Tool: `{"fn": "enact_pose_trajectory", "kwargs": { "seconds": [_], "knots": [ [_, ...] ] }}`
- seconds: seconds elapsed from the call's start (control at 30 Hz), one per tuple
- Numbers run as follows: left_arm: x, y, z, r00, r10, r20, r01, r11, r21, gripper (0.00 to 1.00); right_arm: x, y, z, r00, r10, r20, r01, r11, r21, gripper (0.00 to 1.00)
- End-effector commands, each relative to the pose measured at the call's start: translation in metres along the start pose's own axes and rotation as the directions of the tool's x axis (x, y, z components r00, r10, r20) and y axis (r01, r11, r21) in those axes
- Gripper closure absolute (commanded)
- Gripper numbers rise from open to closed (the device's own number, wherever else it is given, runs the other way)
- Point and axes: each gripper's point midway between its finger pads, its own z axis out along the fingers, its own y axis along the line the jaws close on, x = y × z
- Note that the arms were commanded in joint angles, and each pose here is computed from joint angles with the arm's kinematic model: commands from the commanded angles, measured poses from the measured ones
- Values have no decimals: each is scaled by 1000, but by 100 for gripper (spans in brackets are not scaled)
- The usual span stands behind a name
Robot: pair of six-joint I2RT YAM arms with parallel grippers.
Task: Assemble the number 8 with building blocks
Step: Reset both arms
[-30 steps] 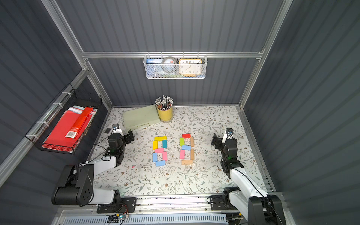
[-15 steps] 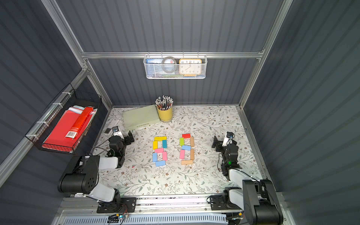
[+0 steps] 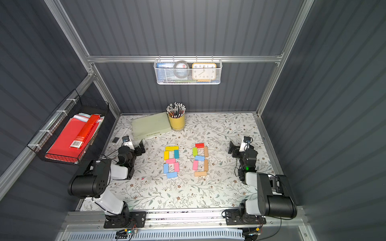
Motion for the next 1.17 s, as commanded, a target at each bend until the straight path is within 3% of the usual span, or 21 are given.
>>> {"fn": "enact_pose_trajectory", "kwargs": {
  "seconds": [0.0,0.2,0.3,0.43,1.13],
  "knots": [
    [-9,-5,-3,999,18,47,-20,999,40,0,-8,5,5,998,-2,64,5,999,-43,1],
    [-9,-7,-14,994,14,104,-21,998,66,0,1,11,1,999,-21,50,25,997,-74,1],
    [-8,-7,-13,995,16,97,-23,998,64,0,-2,10,-4,994,-20,109,27,997,-67,1],
    [-6,-2,-10,996,13,83,-16,999,33,1,2,8,0,998,-19,54,22,998,-55,1],
    [-6,-2,-11,997,13,82,-15,999,30,0,3,9,1,998,-22,56,24,998,-51,1]
  ]
}}
